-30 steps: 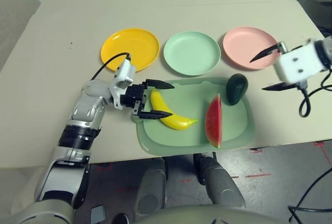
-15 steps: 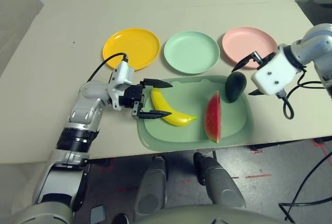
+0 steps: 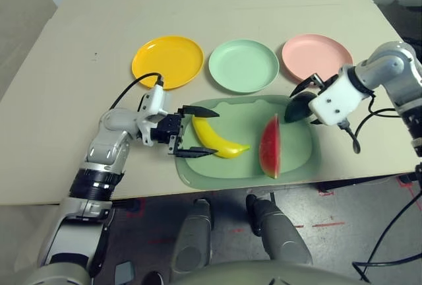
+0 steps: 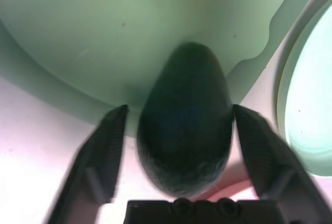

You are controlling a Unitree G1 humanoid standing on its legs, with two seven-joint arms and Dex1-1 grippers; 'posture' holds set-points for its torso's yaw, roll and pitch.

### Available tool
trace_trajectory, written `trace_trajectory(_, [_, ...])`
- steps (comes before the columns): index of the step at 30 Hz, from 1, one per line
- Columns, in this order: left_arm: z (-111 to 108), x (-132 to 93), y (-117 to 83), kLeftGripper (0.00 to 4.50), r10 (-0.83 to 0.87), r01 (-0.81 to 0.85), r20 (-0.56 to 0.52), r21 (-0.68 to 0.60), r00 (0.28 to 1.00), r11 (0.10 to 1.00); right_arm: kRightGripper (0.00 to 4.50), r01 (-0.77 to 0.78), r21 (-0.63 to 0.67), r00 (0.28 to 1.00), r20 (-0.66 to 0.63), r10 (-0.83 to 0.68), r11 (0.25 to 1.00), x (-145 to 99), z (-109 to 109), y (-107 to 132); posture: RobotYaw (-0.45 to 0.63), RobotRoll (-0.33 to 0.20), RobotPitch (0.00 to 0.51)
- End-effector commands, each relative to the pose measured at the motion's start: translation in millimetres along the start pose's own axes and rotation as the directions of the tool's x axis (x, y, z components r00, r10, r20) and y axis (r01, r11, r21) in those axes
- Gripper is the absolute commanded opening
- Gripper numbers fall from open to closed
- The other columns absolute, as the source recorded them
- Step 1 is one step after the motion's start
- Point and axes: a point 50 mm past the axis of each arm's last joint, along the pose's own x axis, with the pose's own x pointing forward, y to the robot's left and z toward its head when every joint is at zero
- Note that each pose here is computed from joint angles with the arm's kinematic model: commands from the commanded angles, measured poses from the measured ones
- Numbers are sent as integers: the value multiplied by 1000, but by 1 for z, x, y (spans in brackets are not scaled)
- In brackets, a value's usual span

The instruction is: Place the fruits into color-matched plates.

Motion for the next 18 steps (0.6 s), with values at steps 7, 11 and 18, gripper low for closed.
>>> trace_trajectory(7, [2,-2,2,4500,-10,11,-18,37,1000,999,2802,-21,21,1000,22,20,1000,4,3,3,-20,0,246])
trace_trajectory(11, [2,-2,3,4500,0,0,-16,38,1000,999,2802,6,25,999,35,-7,1000,-2,7,-3,-20,0,245])
trace_trajectory(18, [5,-10,20,4500,247,-247,66,-7,967,969,2802,206,73,978,5,-207,976,-37,8,-51,-18,0,243])
